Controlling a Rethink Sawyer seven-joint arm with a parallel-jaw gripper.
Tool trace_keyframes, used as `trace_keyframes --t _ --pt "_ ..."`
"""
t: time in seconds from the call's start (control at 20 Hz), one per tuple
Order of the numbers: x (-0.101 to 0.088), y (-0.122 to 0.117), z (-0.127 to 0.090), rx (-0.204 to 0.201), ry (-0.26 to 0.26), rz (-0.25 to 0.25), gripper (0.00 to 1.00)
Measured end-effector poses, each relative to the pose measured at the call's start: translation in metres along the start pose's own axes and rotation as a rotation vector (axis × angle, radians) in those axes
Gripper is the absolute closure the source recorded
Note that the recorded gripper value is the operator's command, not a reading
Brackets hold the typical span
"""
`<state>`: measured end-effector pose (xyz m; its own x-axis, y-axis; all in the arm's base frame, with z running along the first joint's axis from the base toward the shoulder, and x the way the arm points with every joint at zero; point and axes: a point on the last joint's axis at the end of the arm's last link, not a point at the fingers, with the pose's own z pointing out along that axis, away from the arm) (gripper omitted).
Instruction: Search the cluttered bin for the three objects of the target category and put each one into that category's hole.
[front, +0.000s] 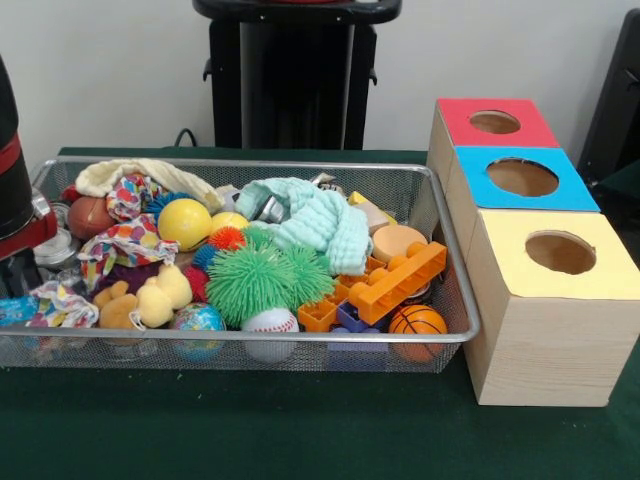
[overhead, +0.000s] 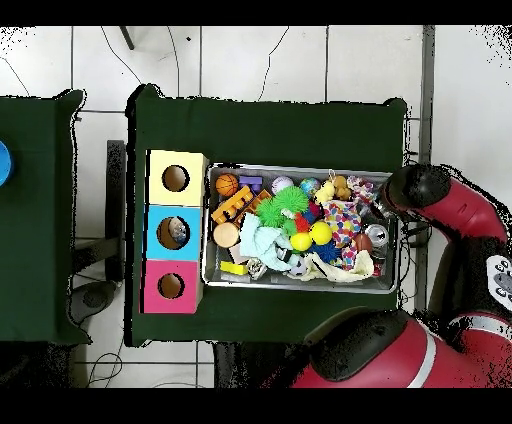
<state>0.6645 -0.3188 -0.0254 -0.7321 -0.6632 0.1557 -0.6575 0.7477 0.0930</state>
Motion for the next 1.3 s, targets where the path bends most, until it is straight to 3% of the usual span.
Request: trace_keyframes --t 0.3,0.8,1.05,1.15,1.3 --pt "-0.001 -0.007 -0.006 0.020 0.021 -0.005 1.00" --pt "0.010 -0.005 -0.005 0.038 0.108 -0.021 1.00" --pt "0.010 0.001 -0.027 0.030 0.138 -0.026 1.00" --pt "0.006 0.009 -0.052 0.018 0.148 -0.026 1.00" --pt "0.003 0.015 -0.071 0.010 0.149 -0.024 1.00"
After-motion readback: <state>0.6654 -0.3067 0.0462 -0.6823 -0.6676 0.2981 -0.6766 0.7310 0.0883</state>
